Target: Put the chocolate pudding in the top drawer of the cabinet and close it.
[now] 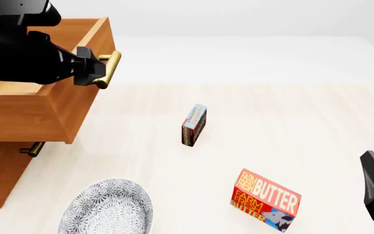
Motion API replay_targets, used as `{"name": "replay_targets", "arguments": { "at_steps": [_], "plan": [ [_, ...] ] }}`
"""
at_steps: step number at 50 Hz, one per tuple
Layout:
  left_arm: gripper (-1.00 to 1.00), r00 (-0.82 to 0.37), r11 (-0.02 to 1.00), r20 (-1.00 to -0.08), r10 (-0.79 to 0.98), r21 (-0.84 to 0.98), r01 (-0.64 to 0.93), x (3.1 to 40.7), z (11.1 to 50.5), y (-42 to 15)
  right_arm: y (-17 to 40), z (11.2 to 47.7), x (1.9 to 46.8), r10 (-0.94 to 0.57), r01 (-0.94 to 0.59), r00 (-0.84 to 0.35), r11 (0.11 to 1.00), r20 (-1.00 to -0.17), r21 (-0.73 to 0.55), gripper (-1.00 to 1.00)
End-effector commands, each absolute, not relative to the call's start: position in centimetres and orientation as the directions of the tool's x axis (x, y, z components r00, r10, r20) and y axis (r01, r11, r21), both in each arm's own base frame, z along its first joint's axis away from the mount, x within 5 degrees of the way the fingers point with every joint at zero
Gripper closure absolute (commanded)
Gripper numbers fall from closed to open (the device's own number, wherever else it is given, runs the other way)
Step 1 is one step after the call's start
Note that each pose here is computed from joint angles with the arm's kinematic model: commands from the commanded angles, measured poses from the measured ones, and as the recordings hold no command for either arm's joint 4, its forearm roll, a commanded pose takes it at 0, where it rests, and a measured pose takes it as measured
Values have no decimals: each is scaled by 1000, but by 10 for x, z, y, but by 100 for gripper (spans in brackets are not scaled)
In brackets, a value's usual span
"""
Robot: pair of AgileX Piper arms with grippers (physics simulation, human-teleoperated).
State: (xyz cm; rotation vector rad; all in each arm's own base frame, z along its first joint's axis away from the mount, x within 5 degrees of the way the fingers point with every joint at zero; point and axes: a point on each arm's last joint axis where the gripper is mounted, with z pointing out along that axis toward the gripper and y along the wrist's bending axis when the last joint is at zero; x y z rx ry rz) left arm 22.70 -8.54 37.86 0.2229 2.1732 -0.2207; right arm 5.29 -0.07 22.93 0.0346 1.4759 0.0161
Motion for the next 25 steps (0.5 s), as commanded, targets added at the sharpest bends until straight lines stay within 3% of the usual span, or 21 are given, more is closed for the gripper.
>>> {"name": "replay_targets", "arguments": {
  "at_steps": [1, 25],
  "plan": [
    [-100, -325, 863, -939, 111, -71, 500, 188, 439, -116, -1, 229, 53, 32, 10, 95, 999, -995, 33, -100],
    [-100, -250, 842, -961, 114, -41, 539, 154, 454, -101, -1, 230, 53, 32, 11, 95, 999, -995, 33, -100]
  ]
}}
